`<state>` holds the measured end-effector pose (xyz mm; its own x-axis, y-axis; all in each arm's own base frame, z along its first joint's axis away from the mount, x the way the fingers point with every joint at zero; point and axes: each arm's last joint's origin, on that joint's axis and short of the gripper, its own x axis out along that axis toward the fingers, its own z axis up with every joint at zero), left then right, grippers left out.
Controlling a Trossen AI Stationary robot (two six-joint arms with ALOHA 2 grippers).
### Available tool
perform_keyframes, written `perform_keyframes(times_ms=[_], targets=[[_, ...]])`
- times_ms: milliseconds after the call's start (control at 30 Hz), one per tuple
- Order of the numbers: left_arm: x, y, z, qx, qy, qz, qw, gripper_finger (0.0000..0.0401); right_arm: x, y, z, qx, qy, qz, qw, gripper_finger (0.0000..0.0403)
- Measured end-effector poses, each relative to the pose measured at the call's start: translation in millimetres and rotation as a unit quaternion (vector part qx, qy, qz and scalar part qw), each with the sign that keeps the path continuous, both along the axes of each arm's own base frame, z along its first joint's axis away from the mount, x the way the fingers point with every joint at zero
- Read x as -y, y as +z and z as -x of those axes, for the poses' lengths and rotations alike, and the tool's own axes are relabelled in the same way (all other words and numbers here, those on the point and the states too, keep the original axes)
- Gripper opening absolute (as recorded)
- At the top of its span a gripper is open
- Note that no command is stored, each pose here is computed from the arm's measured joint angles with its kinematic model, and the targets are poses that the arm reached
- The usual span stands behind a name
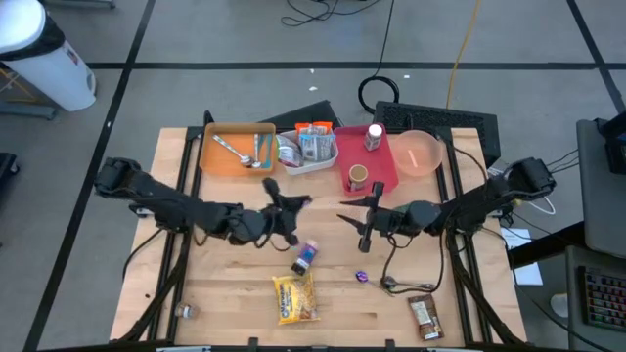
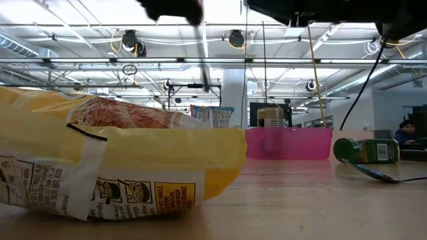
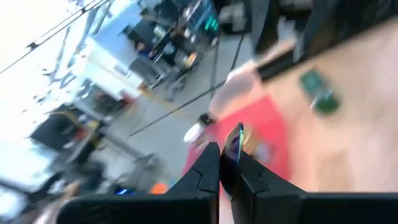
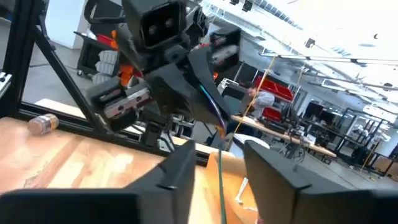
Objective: Pick & Place Food Item
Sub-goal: Put the right purple spoon into the orange bin
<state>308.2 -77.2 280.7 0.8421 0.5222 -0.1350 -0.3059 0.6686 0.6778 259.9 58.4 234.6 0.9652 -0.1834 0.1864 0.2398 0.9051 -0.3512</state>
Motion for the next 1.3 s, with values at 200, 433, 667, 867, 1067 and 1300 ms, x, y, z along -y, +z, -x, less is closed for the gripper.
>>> perform_keyframes(times_ms=[200,433,667,867,1067,1300], targets=[[-9,3,39,-0.081,0.091,-0.011,0.992,0.0009,2,6,6,-0.015,0.0,0.005,1.0,0.0199],[-28,-6,73,-0.12,0.19,0.014,0.974,0.0008,2,4,6,-0.028,0.005,-0.012,1.0,0.0221],[-41,-24,86,-0.139,0.262,-0.038,0.954,0.0008,2,1,6,-0.037,0.008,-0.032,0.999,0.0214],[-52,-60,97,-0.16,0.29,-0.062,0.942,0.0008,2,-1,6,-0.046,0.009,-0.037,0.998,0.0211],[-59,-84,105,-0.146,0.318,-0.093,0.932,0.0008,2,-3,6,-0.051,0.008,-0.049,0.997,0.021],[-69,-118,113,-0.159,0.319,-0.092,0.93,0.0008,2,-7,5,-0.072,0.007,-0.063,0.995,0.021]])
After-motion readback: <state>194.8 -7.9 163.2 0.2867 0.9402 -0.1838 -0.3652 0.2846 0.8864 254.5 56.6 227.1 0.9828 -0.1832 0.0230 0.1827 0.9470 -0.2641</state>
